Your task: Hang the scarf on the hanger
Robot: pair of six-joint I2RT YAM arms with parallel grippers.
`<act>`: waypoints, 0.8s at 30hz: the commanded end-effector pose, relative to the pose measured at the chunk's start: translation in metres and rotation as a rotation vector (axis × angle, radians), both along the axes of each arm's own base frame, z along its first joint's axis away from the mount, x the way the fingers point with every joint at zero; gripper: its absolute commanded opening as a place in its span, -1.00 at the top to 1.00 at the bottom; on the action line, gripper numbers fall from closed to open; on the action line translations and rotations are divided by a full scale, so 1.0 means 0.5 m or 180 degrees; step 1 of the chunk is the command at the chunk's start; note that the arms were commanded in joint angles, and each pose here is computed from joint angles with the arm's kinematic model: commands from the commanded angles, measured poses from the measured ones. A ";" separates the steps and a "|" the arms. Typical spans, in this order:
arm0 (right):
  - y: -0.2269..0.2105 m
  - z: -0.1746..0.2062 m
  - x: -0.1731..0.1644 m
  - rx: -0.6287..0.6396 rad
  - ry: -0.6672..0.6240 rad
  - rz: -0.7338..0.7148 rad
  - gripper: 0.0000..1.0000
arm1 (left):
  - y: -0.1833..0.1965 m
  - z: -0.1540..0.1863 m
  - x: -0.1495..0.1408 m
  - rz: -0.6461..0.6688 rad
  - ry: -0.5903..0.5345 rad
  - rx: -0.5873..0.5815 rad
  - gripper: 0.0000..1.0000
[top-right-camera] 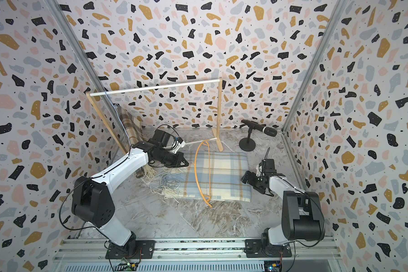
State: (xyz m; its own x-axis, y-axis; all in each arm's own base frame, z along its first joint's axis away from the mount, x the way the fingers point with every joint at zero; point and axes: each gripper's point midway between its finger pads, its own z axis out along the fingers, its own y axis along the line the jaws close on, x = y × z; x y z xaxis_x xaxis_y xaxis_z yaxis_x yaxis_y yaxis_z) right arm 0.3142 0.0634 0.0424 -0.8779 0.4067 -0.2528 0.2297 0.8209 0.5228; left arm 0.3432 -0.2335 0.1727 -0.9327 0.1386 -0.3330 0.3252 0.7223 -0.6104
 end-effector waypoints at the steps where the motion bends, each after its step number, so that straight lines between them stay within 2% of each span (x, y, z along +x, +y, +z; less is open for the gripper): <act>1: 0.008 -0.008 -0.002 0.0290 0.0035 -0.0104 -0.85 | 0.008 0.033 0.021 -0.0072 -0.0114 -0.0091 1.00; 7: 0.031 -0.028 -0.015 0.0646 0.0117 -0.0162 -0.71 | 0.017 0.010 0.017 -0.0255 0.0132 0.0023 1.00; 14: 0.054 -0.057 -0.023 0.0945 0.0200 -0.0168 -0.38 | 0.018 -0.014 0.027 -0.0246 0.0209 0.0089 1.00; 17: 0.060 -0.054 -0.010 0.1054 0.0088 -0.0192 -0.24 | 0.017 -0.021 0.031 -0.0205 0.0219 0.0086 1.00; 21: 0.069 -0.034 0.018 0.1228 -0.0143 -0.0167 0.02 | 0.019 -0.027 0.033 -0.0171 0.0222 0.0108 1.00; 24: 0.092 0.001 0.048 0.1468 -0.0407 -0.0046 0.40 | 0.019 -0.034 0.035 -0.0169 0.0244 0.0117 1.00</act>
